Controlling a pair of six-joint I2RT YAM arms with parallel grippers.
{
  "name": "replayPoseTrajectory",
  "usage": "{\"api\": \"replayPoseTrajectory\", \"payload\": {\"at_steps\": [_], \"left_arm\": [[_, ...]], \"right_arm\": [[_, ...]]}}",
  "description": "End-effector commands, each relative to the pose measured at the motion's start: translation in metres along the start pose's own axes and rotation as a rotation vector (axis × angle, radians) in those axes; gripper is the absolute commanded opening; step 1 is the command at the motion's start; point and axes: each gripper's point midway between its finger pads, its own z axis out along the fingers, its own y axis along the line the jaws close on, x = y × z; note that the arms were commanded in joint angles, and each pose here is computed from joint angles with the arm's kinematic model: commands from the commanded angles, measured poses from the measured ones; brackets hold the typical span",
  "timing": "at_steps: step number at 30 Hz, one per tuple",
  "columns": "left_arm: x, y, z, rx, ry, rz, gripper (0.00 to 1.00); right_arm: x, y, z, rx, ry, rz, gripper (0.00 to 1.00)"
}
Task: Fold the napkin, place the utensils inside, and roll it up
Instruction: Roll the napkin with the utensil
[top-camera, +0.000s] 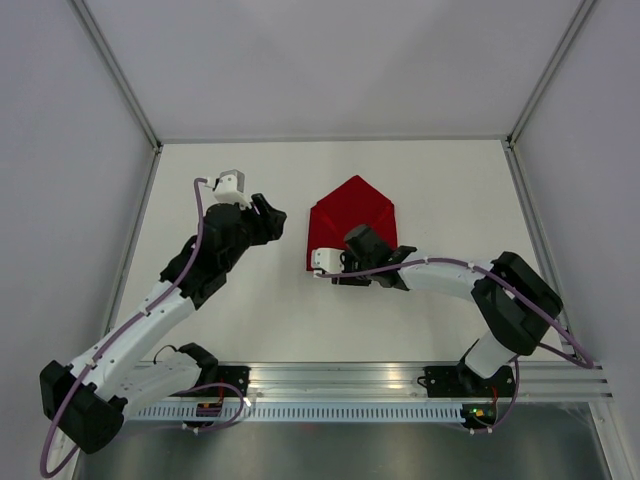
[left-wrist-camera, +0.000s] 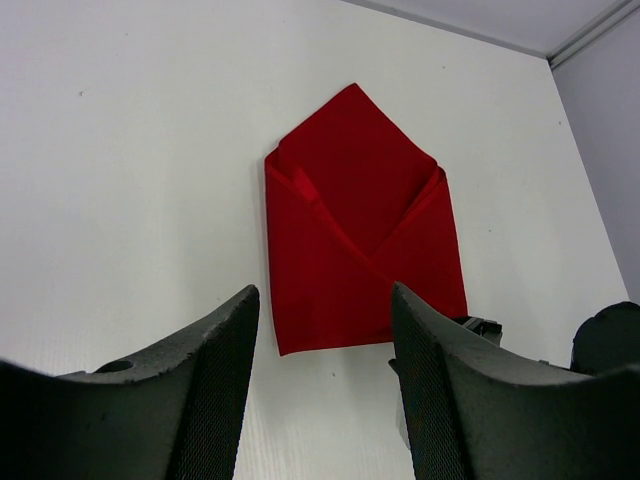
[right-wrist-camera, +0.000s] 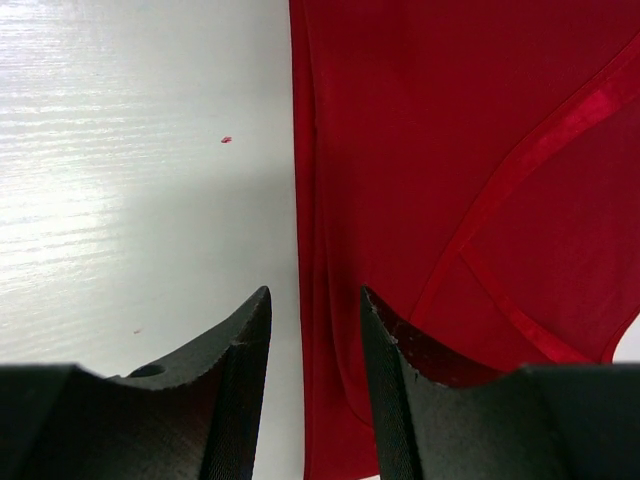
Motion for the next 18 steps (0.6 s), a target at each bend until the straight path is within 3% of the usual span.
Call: {"api": "replayPoseTrajectory", "payload": {"at_steps": [1, 18], "left_arm": [[0.001, 0.005, 0.001, -0.025, 0.003, 0.033, 0.61], [0.001, -0.011, 0.012, 0.012, 0.056, 0.031, 0.61]], "right_arm": [[-0.008, -0.014, 0.005, 0.055, -0.022, -0.016, 0.47], [0.001, -0.018, 0.023, 0.053, 0.051, 0.049, 0.46]]}}
